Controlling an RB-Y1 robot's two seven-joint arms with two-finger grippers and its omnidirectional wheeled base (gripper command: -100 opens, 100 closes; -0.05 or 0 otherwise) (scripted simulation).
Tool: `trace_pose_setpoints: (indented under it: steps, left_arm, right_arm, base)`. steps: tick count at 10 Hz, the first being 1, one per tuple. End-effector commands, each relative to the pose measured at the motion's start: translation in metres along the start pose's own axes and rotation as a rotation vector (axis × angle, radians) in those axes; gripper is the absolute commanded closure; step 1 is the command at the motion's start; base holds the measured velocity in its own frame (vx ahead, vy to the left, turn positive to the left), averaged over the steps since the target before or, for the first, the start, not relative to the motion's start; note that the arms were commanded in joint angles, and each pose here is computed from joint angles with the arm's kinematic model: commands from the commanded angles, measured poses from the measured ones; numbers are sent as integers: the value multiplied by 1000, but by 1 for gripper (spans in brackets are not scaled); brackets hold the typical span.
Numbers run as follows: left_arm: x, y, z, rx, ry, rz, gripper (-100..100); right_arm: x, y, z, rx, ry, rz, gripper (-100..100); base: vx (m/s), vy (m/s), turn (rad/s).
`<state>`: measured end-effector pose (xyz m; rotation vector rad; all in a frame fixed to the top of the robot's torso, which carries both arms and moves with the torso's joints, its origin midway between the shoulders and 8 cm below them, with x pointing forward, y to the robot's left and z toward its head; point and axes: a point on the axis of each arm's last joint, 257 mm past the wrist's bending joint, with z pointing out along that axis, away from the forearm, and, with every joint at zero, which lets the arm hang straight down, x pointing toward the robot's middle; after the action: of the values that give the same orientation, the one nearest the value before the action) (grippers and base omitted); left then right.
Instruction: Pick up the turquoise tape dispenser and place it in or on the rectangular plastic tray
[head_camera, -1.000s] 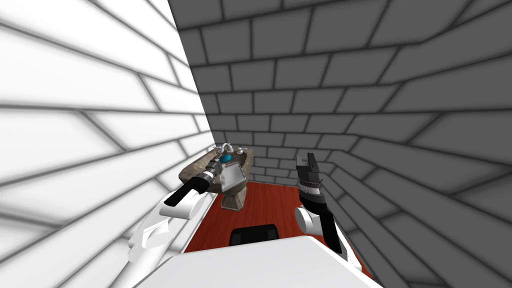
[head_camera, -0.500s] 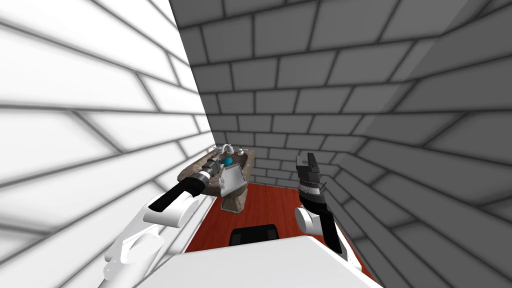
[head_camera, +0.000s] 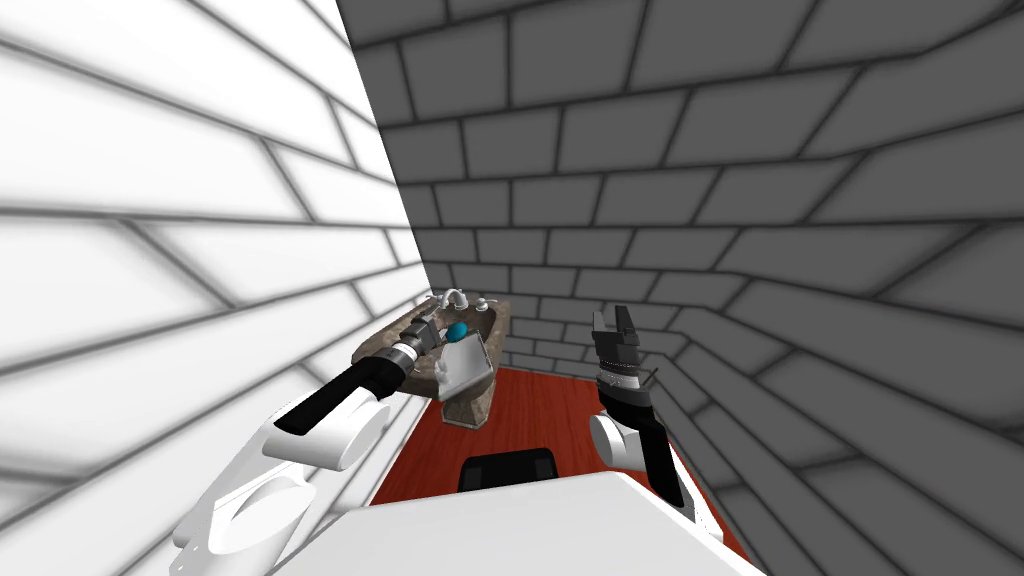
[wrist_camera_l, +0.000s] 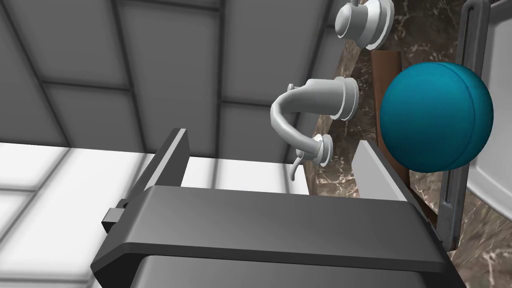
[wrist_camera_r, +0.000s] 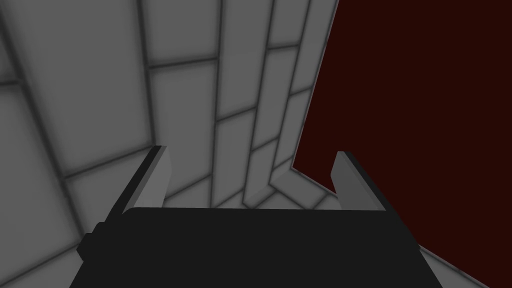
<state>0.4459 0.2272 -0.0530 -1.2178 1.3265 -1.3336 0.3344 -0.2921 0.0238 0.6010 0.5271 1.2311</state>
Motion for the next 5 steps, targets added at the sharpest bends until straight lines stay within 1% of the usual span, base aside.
trace_pose_setpoints:
  steps: [1, 5]
  left_arm:
    - [0, 0, 0, 0, 0, 0, 0]
    - [0, 0, 0, 0, 0, 0, 0]
  right_arm:
    - [0, 0, 0, 0, 0, 0, 0]
    - [0, 0, 0, 0, 0, 0, 0]
  base:
    - [0, 0, 0]
    - [0, 0, 0]
